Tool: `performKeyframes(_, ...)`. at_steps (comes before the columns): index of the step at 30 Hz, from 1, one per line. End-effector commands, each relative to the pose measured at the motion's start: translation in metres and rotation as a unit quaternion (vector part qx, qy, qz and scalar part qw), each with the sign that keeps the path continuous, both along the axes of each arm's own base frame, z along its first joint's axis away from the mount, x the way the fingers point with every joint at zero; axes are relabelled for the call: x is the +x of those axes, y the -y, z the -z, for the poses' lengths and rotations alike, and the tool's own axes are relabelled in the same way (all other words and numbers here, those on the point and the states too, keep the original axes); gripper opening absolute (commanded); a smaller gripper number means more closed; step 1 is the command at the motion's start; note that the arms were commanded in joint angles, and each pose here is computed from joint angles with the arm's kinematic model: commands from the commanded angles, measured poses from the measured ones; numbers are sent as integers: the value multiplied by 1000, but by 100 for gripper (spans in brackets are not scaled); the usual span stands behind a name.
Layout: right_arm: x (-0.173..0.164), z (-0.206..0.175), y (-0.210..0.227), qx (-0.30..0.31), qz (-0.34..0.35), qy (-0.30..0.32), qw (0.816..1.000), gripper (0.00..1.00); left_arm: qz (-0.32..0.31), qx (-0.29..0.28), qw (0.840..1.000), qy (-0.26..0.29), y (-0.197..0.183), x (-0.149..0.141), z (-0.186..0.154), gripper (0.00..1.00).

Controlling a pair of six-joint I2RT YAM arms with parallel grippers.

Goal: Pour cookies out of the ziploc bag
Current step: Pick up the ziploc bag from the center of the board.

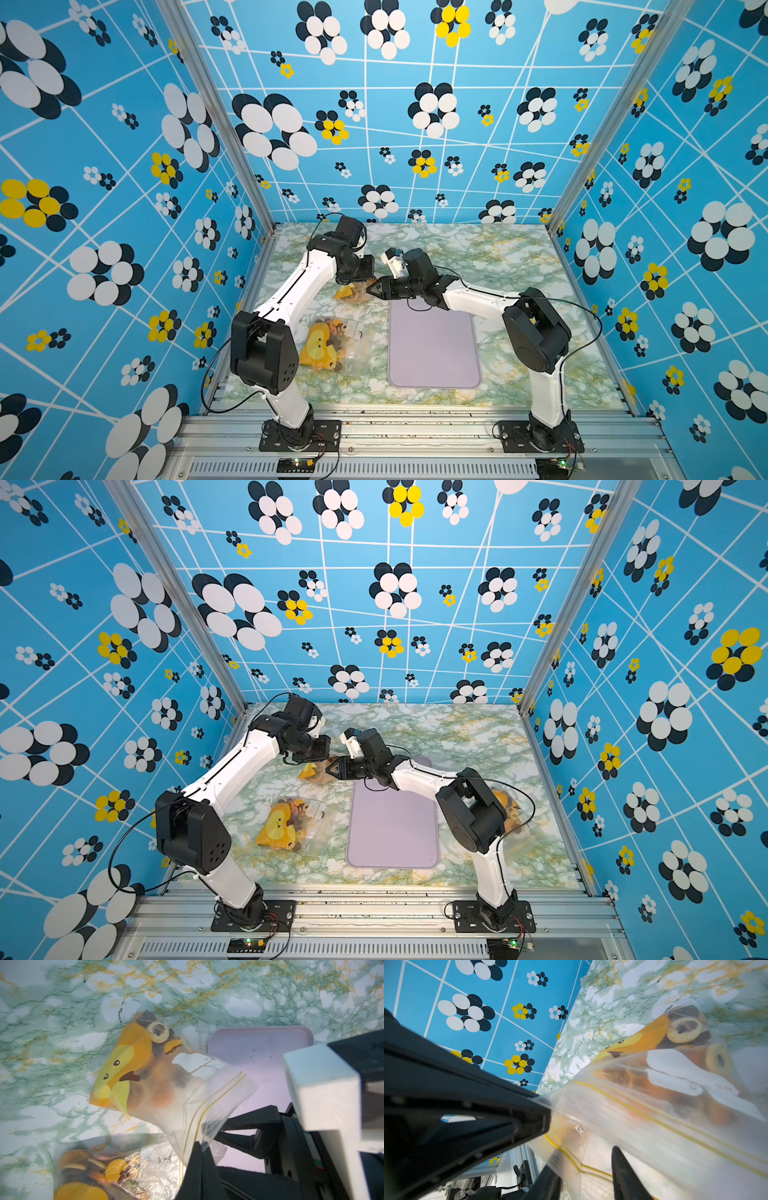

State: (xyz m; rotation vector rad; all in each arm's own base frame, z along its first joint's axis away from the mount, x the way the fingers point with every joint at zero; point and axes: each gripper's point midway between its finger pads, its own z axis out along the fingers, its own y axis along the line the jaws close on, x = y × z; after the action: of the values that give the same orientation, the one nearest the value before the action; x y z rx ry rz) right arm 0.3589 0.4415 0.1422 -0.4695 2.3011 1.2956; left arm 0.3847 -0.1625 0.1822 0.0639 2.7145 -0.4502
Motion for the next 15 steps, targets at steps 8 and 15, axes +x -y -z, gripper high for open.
performKeyframes(8,-3,2,-11,1,-8,-4,1000,33,8,-14,1000,-8,6,1,0,0)
performKeyframes(15,-3,3,-11,5,-4,-11,1000,16,1,-16,1000,-15,2,0,4,0)
